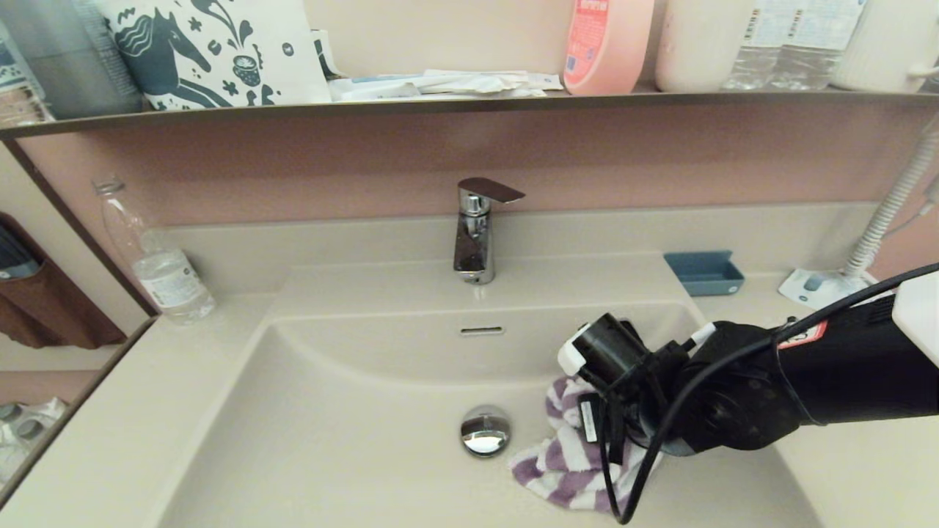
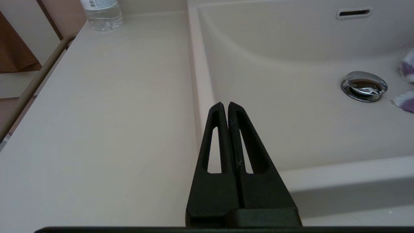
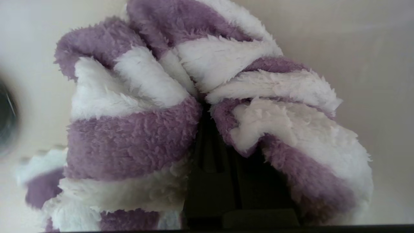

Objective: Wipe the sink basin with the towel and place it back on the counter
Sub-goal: Wipe the sink

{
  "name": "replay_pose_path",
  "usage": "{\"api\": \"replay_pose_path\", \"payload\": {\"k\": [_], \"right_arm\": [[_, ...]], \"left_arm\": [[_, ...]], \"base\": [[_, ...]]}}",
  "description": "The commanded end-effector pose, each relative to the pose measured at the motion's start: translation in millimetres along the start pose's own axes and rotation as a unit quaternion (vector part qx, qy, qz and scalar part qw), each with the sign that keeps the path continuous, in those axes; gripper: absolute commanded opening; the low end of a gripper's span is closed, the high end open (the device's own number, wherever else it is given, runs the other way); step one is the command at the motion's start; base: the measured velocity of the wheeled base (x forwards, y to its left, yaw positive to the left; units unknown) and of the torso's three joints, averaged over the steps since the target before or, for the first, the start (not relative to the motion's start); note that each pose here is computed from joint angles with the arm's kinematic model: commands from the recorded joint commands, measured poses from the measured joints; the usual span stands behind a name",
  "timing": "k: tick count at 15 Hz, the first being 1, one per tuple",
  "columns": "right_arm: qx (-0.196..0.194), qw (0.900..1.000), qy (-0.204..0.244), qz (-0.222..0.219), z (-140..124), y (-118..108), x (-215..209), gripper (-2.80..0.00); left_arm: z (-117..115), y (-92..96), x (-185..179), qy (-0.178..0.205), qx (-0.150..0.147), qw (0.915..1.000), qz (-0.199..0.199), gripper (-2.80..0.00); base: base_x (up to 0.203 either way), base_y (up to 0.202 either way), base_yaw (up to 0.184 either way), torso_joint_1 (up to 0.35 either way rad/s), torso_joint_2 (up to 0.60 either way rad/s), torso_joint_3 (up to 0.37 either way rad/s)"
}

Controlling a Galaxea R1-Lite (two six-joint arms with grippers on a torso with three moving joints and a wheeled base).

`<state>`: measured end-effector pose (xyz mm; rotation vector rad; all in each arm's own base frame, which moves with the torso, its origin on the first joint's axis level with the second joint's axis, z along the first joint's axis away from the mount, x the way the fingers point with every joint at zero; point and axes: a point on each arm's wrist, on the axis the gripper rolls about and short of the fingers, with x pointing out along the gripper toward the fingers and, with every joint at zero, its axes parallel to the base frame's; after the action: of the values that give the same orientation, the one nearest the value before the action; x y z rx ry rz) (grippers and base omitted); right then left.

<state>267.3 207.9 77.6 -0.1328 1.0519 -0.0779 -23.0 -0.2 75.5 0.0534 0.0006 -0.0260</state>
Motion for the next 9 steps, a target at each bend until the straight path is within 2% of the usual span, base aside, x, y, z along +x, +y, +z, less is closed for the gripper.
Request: {"api": "replay_pose_path", "payload": {"k": [1, 5, 7, 9], "right_arm": [[-0.059, 0.993, 0.093, -0.05, -21.1, -7.0, -8.3, -2.8], [-0.065, 0.992, 0.098, -0.04, -32.6, 5.5, -17.4, -2.8], [-0.079, 0.991, 0.112, -0.009, -40.0, 16.0, -21.9, -2.8], [-0.091, 0.99, 0.103, 0.021, -45.3, 30.4, -27.8, -2.8]], "left_arm": [[-0.1, 0.0, 0.1, 0.001, 0.0, 1.0, 0.0, -2.8], [-0.1, 0.0, 0.1, 0.001, 0.0, 1.0, 0.0, -2.8], [-0.1, 0.0, 0.1, 0.001, 0.0, 1.0, 0.0, -2.8], [-0.1, 0.0, 0.1, 0.001, 0.0, 1.0, 0.0, -2.8]], "base": [[0.0, 0.0, 0.0, 0.0, 0.0, 0.0], [0.0, 0.0, 0.0, 0.0, 0.0, 0.0], [0.0, 0.0, 0.0, 0.0, 0.0, 0.0], [0.0, 0.0, 0.0, 0.0, 0.0, 0.0]]}}
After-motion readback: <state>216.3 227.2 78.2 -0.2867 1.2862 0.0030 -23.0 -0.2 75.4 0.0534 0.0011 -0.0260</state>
